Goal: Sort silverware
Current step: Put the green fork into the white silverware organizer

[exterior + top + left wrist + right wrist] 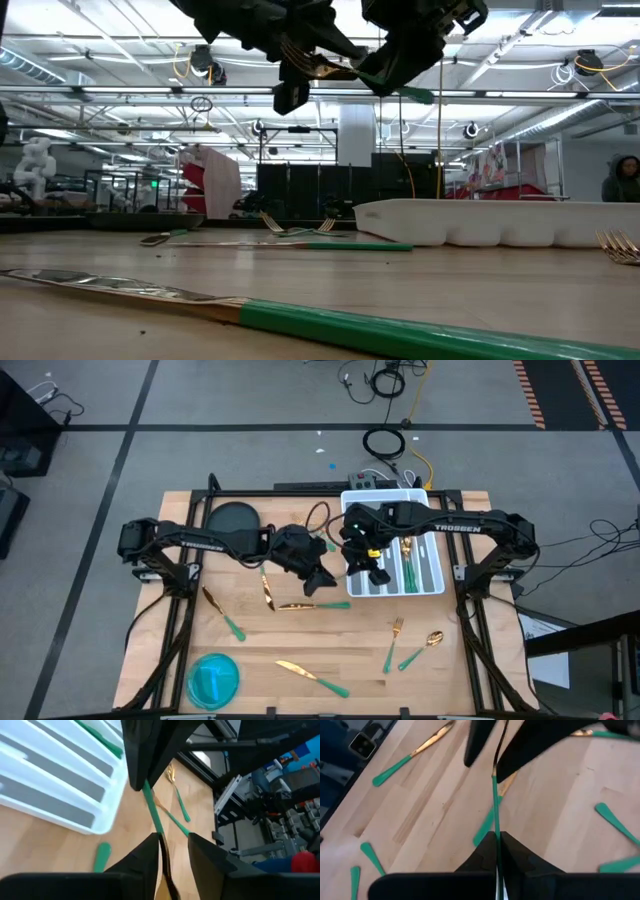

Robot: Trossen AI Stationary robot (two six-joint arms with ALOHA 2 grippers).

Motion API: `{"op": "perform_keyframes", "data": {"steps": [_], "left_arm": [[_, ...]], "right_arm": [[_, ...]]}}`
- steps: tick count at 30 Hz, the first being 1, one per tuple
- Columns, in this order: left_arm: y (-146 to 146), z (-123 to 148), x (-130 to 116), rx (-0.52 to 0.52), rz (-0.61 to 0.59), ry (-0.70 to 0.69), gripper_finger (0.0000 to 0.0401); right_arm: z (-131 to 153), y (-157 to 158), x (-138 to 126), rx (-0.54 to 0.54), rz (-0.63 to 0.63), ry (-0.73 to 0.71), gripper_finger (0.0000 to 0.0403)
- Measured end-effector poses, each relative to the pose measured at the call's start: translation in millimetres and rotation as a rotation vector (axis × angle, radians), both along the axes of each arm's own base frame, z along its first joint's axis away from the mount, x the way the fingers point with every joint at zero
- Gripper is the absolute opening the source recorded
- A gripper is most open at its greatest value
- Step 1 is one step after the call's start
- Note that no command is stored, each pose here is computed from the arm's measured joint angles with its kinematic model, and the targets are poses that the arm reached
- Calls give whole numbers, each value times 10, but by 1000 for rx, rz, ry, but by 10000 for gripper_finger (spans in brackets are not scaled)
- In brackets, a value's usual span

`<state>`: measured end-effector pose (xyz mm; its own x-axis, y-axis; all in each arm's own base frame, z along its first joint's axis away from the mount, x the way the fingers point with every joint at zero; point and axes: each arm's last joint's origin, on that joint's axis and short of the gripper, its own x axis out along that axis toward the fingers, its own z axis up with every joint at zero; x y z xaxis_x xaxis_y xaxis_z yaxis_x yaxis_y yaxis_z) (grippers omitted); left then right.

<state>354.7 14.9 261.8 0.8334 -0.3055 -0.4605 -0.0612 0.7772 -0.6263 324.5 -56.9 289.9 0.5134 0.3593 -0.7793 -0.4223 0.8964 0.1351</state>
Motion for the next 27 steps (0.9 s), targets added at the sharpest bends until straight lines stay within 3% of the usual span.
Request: {"op": "perform_keyframes", "data": {"steps": [7, 16, 20, 23, 27], "left_arm": [[232, 206, -130, 79, 108, -62, 114], [422, 368, -251, 195, 163, -125, 114], [508, 442, -293, 218, 231, -158, 114], [538, 560, -334, 232, 261, -221, 114], [544, 685, -411, 248, 278, -273, 114]], "right_arm": [[-41, -262, -58, 56, -153, 31, 0], [-308, -542, -170, 228, -322, 58, 0], [-552, -738, -313, 355, -599, 50, 0], [-661, -792, -556, 381, -897, 26, 0], [-641, -758, -945, 485, -1143, -116, 0]]}}
